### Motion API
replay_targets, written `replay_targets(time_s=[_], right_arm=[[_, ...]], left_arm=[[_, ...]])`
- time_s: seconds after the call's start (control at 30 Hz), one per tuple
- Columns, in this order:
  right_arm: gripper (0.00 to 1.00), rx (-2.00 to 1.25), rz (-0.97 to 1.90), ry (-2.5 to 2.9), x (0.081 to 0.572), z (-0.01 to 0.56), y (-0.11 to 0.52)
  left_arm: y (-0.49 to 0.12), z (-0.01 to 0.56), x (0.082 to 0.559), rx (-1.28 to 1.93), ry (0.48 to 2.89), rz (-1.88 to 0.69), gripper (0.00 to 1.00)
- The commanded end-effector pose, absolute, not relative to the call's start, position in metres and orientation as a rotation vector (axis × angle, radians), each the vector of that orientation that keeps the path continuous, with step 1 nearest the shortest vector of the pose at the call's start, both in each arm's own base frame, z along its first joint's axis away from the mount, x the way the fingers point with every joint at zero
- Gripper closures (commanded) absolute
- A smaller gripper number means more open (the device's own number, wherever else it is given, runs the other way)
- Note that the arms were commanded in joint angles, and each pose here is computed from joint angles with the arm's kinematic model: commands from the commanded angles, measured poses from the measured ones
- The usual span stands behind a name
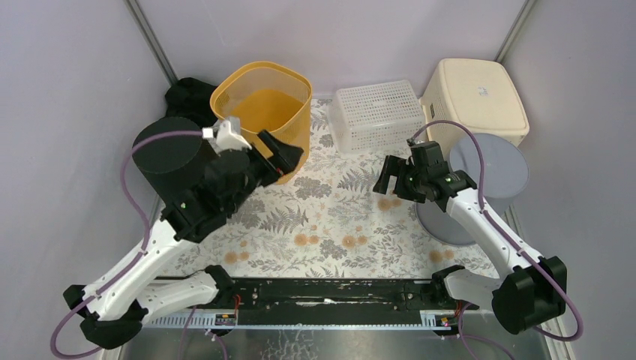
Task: Turn the large container upside down
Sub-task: Move the container to the center of the board.
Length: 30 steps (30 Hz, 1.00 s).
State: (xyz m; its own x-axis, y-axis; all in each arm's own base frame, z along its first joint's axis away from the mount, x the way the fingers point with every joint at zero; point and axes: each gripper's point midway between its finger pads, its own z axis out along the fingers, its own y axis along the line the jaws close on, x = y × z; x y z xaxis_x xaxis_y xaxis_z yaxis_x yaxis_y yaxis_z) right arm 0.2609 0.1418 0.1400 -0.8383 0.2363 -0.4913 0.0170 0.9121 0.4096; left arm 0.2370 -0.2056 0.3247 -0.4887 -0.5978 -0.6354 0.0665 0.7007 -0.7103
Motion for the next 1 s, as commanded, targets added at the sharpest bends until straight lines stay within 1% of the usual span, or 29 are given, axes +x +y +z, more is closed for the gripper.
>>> replay_targets(time_s=[0.0,0.13,0.27,0.4,0.5,0.67,0.8,0.97], right_arm=[[0.0,0.156,0.633,2.442,0.266,0.17,0.154],[0.0,0.142,0.653,2.425,0.264,0.179,0.157],[0.01,0.125,0.672,2.421,0.261,0.183,0.159],[0.0,0.115,0.689,2.421,0.258,0.182,0.161],[0.0,0.117,0.665,2.427,0.26,0.178,0.159],[0.01,0.18,0.5,2.468,0.269,0.155,0.14],[0.01,0.311,0.249,2.444,0.286,0.14,0.106],[0.01,0.503,0.06,2.416,0.299,0.129,0.062]], left_arm=[[-0.174,0.355,0.275,-0.427,1.857,-0.635,0.0],[-0.153,0.373,0.312,-0.429,1.89,-0.526,0.0],[-0.14,0.353,0.344,-0.435,2.031,-0.458,0.0],[-0.136,0.333,0.353,-0.486,2.105,-0.458,0.0],[-0.135,0.33,0.351,-0.504,2.093,-0.469,0.0],[-0.13,0.348,0.342,-0.51,2.017,-0.507,0.0],[-0.13,0.357,0.339,-0.495,1.998,-0.52,0.0],[-0.133,0.358,0.341,-0.474,2.003,-0.527,0.0]])
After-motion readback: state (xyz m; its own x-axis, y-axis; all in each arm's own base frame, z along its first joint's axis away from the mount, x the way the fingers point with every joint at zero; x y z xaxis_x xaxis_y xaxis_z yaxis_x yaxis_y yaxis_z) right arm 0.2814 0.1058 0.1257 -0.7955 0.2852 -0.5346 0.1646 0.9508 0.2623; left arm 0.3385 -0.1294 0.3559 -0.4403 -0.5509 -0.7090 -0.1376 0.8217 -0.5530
